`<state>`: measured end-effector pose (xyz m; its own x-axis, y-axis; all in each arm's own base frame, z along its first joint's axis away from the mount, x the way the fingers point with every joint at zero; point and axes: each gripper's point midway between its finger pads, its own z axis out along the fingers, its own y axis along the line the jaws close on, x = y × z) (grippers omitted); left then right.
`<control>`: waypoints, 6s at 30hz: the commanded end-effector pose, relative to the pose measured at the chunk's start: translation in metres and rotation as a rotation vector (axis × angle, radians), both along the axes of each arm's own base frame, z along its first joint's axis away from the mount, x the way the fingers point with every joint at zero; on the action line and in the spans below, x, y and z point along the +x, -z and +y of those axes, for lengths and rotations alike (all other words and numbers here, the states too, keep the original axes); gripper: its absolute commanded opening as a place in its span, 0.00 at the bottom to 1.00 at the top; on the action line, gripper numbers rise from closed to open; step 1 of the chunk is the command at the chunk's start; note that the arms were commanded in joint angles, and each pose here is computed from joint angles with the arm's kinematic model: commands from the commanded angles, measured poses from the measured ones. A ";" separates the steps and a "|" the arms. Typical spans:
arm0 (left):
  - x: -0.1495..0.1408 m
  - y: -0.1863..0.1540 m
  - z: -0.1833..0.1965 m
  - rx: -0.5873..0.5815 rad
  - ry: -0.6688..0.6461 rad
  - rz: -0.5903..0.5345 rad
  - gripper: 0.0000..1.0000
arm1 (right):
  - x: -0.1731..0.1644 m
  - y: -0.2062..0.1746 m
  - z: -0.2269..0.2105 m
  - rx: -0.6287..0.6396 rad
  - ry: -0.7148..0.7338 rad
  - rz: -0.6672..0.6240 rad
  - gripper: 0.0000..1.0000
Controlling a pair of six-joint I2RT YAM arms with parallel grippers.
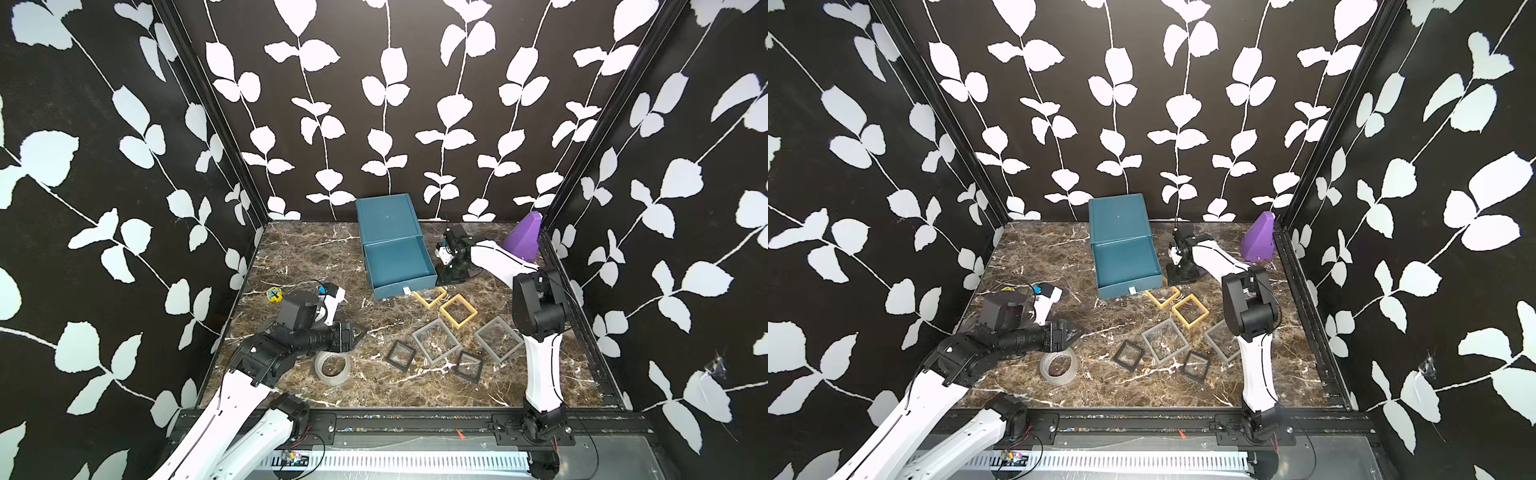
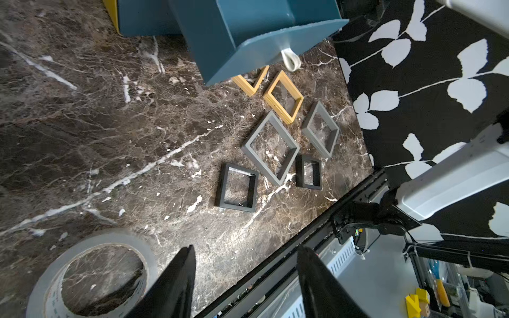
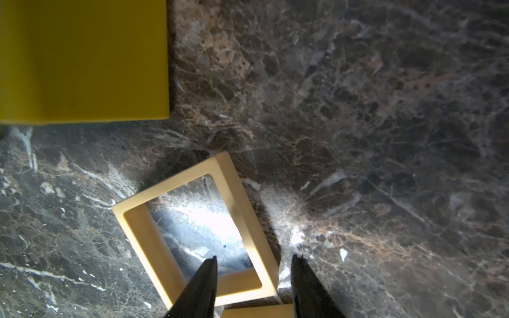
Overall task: Place the brooch boxes into the drawer by color
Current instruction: Pick up the brooch box from the center of the board, then place the brooch box in the drawer, then pick up the brooch box from the center of the board.
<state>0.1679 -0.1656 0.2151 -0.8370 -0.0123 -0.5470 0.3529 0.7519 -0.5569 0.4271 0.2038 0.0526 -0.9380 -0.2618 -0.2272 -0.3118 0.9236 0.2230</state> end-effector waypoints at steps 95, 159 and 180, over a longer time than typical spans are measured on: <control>0.134 -0.142 0.008 -0.106 -0.268 -0.267 0.58 | -0.046 -0.186 0.108 -0.091 0.220 -0.239 0.00; 0.077 -0.111 -0.141 0.028 0.160 -0.193 0.58 | -0.111 -0.046 -0.099 -0.113 0.358 -0.004 0.43; 0.094 -0.113 -0.155 0.054 0.070 -0.225 0.61 | -0.080 0.015 -0.101 -0.251 0.196 0.087 0.31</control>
